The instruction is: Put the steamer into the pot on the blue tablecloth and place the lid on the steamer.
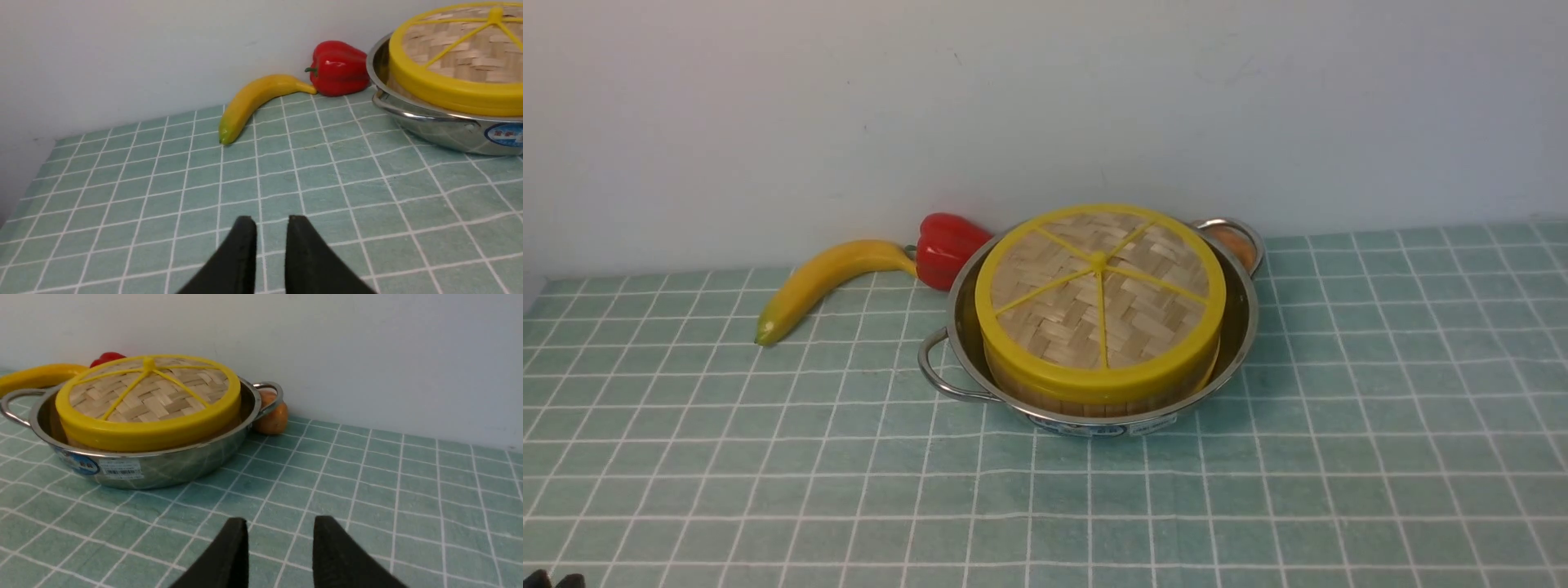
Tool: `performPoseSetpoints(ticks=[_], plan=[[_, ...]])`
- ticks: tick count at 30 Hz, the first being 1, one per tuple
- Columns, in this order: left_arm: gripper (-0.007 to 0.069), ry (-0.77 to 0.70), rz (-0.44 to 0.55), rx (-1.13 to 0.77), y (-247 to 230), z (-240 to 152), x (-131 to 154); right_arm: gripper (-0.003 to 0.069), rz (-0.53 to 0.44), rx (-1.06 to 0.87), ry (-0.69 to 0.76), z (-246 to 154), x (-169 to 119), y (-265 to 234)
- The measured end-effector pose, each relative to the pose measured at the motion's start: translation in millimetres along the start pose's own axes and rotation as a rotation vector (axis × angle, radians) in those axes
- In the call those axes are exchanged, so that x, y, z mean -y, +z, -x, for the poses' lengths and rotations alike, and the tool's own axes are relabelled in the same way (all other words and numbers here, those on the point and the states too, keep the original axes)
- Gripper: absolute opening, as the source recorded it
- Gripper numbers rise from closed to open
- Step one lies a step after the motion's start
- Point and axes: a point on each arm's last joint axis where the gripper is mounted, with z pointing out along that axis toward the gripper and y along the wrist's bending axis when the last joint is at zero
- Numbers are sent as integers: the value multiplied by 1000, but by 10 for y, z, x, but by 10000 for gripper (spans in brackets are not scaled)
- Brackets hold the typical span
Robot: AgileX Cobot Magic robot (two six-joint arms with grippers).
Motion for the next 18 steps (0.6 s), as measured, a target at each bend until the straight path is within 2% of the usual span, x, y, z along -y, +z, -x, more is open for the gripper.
performPoseSetpoints(ticks=[9, 18], plan=[[117, -7, -2, -52, 130, -265, 32, 249, -105, 22, 19, -129, 68, -23], [132, -11, 7, -55, 204, -418, 46, 249, -113, 18, 21, -133, 72, -24]])
